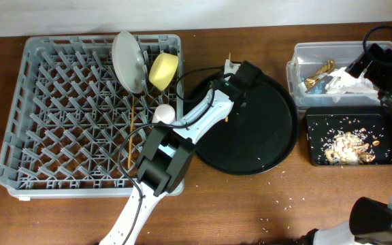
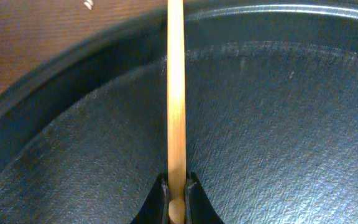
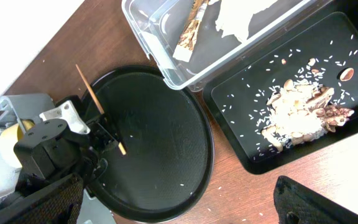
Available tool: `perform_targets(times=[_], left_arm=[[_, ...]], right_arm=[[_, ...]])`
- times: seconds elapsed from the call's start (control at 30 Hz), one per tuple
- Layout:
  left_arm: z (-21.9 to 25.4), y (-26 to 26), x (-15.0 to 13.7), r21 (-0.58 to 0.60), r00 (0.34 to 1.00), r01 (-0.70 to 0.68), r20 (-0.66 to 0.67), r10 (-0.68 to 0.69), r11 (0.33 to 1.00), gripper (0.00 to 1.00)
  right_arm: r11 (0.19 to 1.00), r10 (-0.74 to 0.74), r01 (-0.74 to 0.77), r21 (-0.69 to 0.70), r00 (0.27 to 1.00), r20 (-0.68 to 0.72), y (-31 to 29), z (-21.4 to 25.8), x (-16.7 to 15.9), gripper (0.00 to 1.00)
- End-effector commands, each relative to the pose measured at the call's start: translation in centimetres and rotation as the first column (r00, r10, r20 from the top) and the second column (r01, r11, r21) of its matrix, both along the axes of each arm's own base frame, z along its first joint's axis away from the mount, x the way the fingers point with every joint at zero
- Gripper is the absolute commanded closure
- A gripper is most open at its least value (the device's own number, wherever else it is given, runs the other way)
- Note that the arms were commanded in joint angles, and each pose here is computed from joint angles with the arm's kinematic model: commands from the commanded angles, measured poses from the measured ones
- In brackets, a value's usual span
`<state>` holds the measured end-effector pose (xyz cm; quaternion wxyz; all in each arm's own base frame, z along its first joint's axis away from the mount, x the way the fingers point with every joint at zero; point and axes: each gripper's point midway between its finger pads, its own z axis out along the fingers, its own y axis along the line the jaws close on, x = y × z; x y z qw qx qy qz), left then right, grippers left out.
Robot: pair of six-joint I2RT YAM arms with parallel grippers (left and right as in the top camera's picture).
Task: Sort waste into correct bins and load items into the dishwasher rack
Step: 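Carry the second chopstick into the rack beside the first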
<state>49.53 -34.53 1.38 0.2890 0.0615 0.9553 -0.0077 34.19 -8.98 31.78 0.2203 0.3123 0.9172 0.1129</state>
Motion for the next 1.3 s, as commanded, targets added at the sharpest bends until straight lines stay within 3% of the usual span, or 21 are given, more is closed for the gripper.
perform_targets(times=[0.0,0.13,0.27,0.37,0.5,0.63,0.97,1.27], left_arm=[[1.4,0.3,-0.2,0.042,0.998,0.052,-0.045,-0.05,0.998,1.0],[9.8,2.2,-1.7,0.165,0.976,0.209,-0.099,-0.194,0.964,1.0],[16.3,5.7,-4.1,0.206,0.973,0.218,-0.124,-0.196,0.954,1.0],[19.0,7.9,-5.1,0.205,0.977,0.199,-0.123,-0.177,0.958,1.0],[21.8,7.1,-6.2,0.085,0.937,0.339,-0.122,-0.328,0.937,1.0],[24.6,9.8,-7.1,0.098,0.943,0.325,-0.114,-0.314,0.941,1.0],[25.0,24.8,-13.6,0.144,0.946,0.079,-0.322,-0.029,0.986,1.0],[20.4,26.0,-15.1,0.14,0.917,0.067,-0.399,-0.006,0.988,1.0]], right_arm=[[1.0,-0.008,0.008,-0.006,1.0,-0.003,-0.2,0.0,0.0,0.02],[1.0,-0.008,0.008,-0.006,1.0,-0.003,-0.2,0.0,0.0,0.01],[1.0,-0.008,0.008,-0.006,1.0,-0.003,-0.2,0.0,0.0,0.02],[1.0,-0.008,0.008,-0.006,1.0,-0.003,-0.2,0.0,0.0,0.01],[1.0,-0.008,0.008,-0.006,1.0,-0.003,-0.2,0.0,0.0,0.02],[1.0,-0.008,0.008,-0.006,1.0,-0.003,-0.2,0.0,0.0,0.02],[1.0,-0.008,0.008,-0.006,1.0,-0.003,-0.2,0.0,0.0,0.02],[1.0,-0.008,0.008,-0.006,1.0,-0.003,-0.2,0.0,0.0,0.02]])
